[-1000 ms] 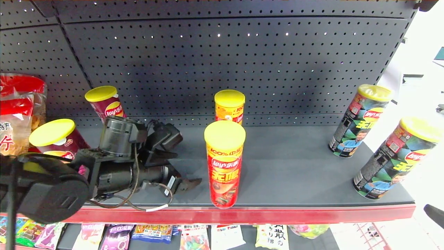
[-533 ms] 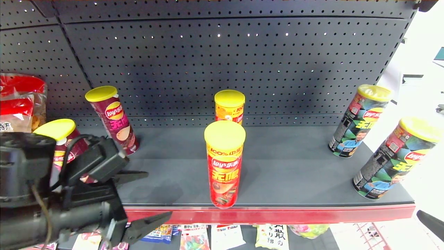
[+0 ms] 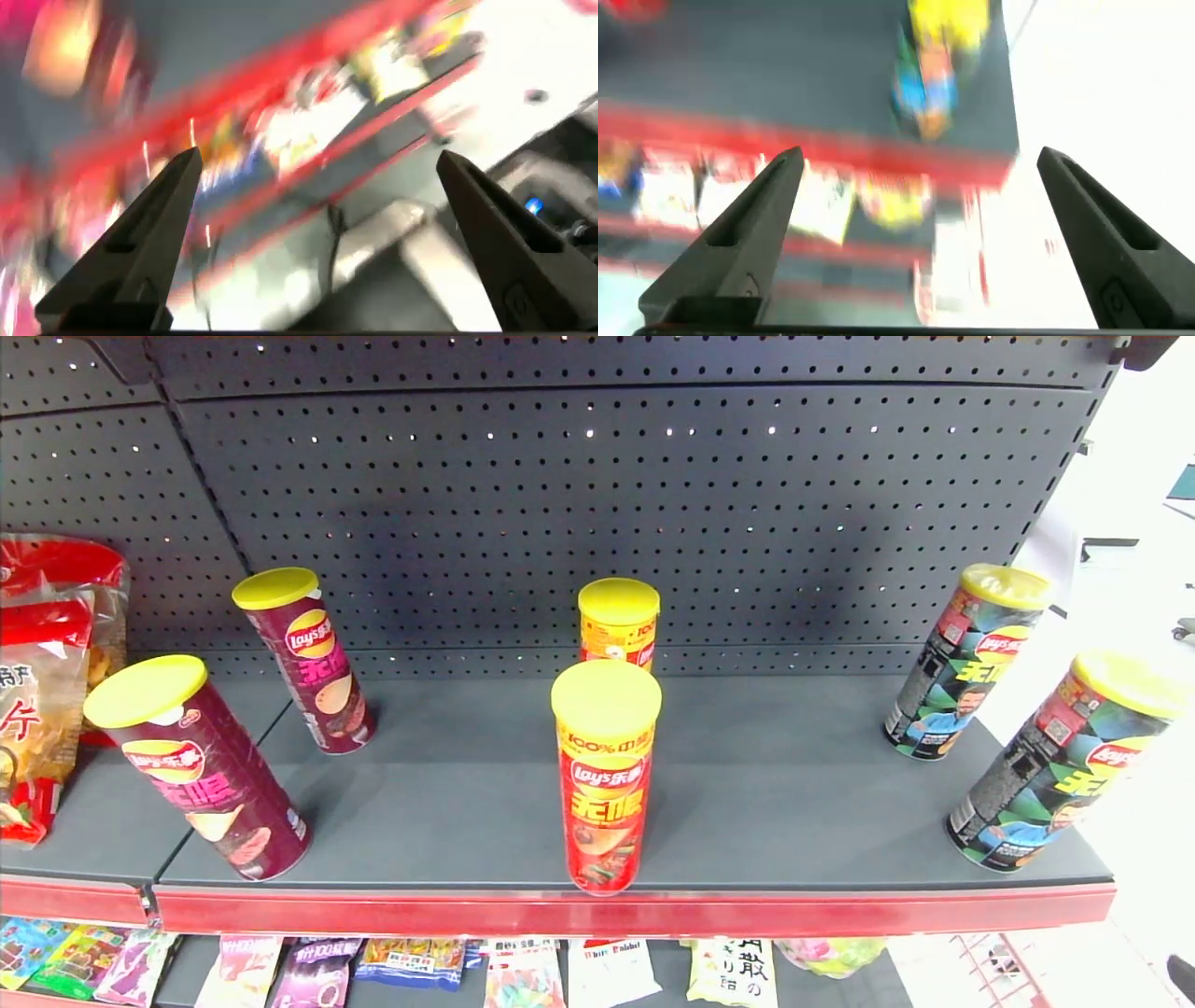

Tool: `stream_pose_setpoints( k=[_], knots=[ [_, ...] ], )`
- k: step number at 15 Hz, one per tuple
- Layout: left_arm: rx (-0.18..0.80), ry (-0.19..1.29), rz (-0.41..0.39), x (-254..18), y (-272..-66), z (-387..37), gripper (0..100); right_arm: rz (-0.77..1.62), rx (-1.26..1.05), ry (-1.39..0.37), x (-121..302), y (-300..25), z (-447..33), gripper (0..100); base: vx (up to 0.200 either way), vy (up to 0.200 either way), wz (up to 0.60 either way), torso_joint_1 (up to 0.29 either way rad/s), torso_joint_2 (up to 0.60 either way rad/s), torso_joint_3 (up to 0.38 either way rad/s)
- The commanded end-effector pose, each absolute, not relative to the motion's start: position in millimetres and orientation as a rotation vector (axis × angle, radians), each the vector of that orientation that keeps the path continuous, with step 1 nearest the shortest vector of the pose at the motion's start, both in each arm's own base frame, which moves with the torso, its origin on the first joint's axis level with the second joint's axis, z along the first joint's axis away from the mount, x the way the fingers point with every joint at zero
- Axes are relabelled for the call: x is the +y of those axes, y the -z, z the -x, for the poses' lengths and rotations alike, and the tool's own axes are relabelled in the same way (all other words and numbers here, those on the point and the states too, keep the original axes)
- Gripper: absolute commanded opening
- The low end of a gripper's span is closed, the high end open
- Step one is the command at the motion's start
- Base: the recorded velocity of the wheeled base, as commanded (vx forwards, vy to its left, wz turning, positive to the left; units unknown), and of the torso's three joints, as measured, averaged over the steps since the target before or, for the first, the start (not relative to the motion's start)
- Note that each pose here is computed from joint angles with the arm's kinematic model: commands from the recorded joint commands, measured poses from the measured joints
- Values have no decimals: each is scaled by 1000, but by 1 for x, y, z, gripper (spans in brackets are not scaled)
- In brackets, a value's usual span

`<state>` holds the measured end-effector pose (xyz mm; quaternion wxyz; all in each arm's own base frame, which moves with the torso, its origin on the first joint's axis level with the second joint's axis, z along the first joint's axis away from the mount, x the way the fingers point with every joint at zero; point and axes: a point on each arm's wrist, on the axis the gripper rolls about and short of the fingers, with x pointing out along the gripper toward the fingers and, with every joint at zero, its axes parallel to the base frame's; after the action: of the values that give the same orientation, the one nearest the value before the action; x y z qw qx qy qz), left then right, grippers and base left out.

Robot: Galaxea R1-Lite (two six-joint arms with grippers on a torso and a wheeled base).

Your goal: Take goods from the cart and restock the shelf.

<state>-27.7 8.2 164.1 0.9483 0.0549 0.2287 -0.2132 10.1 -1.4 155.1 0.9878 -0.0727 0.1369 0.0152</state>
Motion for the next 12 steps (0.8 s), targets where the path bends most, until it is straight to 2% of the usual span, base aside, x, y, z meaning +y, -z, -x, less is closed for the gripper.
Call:
stream_pose_setpoints(
  k=[1,3,5,6,9,10,11,12],
  knots=[
    [314,142,48,24,-142,80,100,136,218,16,-6,-140,27,100,0,0,0,0,0,0],
    [346,80,59,22,-140,77,100,131,213,59,-5,-127,36,100,0,0,0,0,0,0],
    [430,-50,80,10,-144,69,100,120,235,145,-2,-125,34,100,0,0,0,0,0,0],
    [451,-70,108,6,-143,65,100,114,246,163,-1,-122,33,100,0,0,0,0,0,0],
    [364,-1,98,5,-115,61,100,108,209,153,-1,-104,37,100,0,0,0,0,0,0],
    [291,12,103,5,-115,52,100,106,201,148,-1,-102,35,100,0,0,0,0,0,0],
    [179,62,107,3,-110,38,100,104,193,100,0,-99,33,100,0,0,0,0,0,0],
    [117,105,96,1,-99,27,100,105,187,47,1,-95,31,100,0,0,0,0,0,0]
  ],
)
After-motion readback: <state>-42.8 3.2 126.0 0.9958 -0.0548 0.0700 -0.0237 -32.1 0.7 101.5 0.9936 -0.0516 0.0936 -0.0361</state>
